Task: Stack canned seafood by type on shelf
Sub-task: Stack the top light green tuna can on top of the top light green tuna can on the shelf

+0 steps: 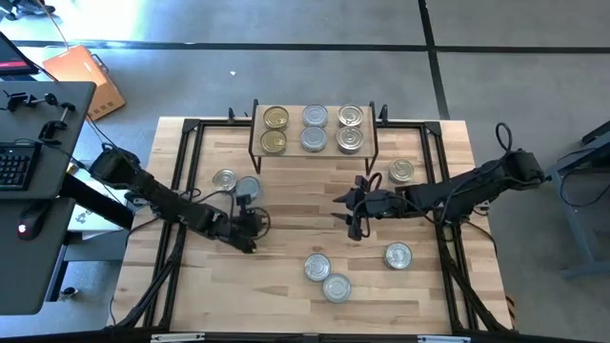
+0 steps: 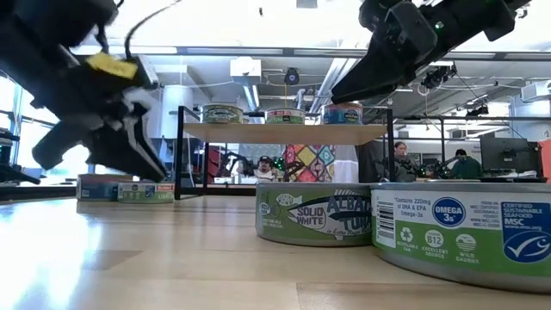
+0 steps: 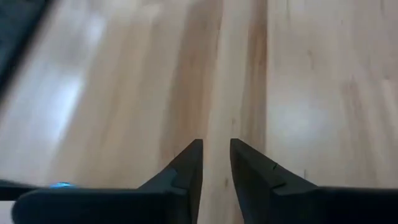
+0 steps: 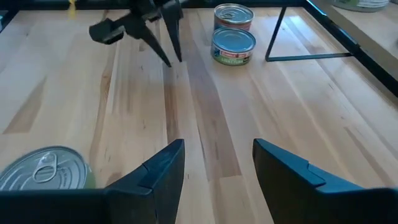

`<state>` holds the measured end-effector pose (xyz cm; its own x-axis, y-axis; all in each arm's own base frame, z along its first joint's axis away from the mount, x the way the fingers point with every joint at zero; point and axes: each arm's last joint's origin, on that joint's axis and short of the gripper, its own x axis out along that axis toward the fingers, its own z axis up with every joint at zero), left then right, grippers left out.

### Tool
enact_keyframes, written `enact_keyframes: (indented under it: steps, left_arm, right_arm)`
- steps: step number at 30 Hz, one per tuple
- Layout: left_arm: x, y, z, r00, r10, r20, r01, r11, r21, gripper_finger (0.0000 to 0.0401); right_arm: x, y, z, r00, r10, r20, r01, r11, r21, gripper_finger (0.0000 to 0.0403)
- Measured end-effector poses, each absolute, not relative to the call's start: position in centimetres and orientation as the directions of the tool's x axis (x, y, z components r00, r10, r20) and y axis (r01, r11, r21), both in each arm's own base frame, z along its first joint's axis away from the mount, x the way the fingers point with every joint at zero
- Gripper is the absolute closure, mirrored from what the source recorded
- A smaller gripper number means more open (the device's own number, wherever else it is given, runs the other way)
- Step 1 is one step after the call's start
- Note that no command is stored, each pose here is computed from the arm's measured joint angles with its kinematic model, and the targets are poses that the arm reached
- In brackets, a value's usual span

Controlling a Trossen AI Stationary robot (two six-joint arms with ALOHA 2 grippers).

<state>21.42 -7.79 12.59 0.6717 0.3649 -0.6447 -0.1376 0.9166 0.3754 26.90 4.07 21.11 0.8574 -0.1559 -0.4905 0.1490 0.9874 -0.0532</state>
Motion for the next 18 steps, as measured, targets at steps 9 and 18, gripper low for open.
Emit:
enact_keyframes:
  steps: [9, 18]
  left_arm:
    - [20.1, -5.3, 13.2, 0.507, 0.659, -0.556, -0.472, 0.752, 0.46, 0.0356]
    - [20.0, -1.9, 12.0, 0.382, 0.638, -0.668, -0.58, 0.729, 0.364, 0.0397]
  right_arm:
    - [26.9, 3.9, 21.1, 0.855, -0.162, -0.493, 0.147, 0.987, -0.071, 0.022]
    - [26.9, 3.9, 21.1, 0.854, -0.156, -0.496, 0.141, 0.988, -0.068, 0.022]
